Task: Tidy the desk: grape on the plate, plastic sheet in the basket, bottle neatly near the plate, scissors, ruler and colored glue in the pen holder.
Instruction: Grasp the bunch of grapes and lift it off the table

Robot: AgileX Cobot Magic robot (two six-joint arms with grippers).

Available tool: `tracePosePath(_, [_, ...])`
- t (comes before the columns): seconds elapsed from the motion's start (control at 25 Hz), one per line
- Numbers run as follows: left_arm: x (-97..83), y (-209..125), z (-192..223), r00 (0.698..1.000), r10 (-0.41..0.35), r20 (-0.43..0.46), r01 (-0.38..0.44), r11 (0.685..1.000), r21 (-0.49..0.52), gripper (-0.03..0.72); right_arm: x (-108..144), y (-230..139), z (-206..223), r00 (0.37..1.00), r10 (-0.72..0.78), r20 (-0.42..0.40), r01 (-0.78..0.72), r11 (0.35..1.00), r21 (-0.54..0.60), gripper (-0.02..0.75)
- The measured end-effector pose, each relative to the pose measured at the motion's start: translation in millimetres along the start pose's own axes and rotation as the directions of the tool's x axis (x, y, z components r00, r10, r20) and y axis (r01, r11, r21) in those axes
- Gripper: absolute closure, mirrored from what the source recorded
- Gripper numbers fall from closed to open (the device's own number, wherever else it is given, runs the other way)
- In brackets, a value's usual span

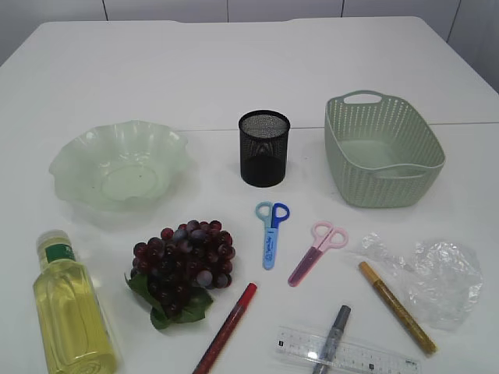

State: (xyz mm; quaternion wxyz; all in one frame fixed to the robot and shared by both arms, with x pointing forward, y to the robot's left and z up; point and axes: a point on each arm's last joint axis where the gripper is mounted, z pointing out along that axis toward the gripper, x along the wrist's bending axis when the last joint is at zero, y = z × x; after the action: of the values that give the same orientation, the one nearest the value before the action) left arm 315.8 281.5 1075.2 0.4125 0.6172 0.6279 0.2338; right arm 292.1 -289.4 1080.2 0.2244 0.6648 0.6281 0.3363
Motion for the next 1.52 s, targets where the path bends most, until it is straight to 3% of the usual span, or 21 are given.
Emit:
tracePosePath(0.2, [-11.8, 20, 44, 0.996, 0.061, 0.065, -0.073, 0.976, 0.204, 0.213, 2, 8, 16, 1.0, 0.004, 0.018, -0.005, 0.995, 0.095, 0.161])
tracePosePath(0.48, [-49.1, 56, 124, 0.968, 0.18, 0.173, -0.236, 0.885, 0.4, 0.214, 2, 10, 22, 1.0, 0.005, 0.028, -0.008, 0.991, 0.135, 0.16])
tracePosePath(0.64, [-79.4, 66, 178, 0.93, 0.264, 0.255, -0.357, 0.813, 0.46, 0.217, 2, 9, 25, 0.999, 0.006, 0.035, -0.012, 0.986, 0.165, 0.16])
tracePosePath(0.88, [-118.5, 53, 248, 0.85, 0.396, 0.348, -0.527, 0.656, 0.54, 0.217, 2, 9, 26, 0.999, 0.007, 0.038, -0.014, 0.983, 0.181, 0.161])
tracePosePath(1.0, [-126.7, 39, 274, 0.811, 0.455, 0.368, -0.583, 0.572, 0.577, 0.206, 2, 9, 27, 0.999, 0.007, 0.04, -0.015, 0.982, 0.187, 0.161])
tracePosePath(1.24, [-132.7, 14, 292, 0.76, 0.502, 0.412, -0.639, 0.465, 0.613, 0.089, 3, 11, 32, 0.999, 0.006, 0.046, -0.016, 0.977, 0.213, 0.16])
tracePosePath(1.4, [-136.8, 9, 293, 0.723, 0.526, 0.448, -0.68, 0.427, 0.597, 0.059, 3, 11, 32, 0.999, 0.006, 0.046, -0.016, 0.977, 0.213, 0.161])
tracePosePath(1.52, [-138.3, 9, 296, 0.709, 0.542, 0.45, -0.695, 0.434, 0.572, 0.056, 3, 11, 32, 0.999, 0.006, 0.046, -0.016, 0.977, 0.211, 0.161])
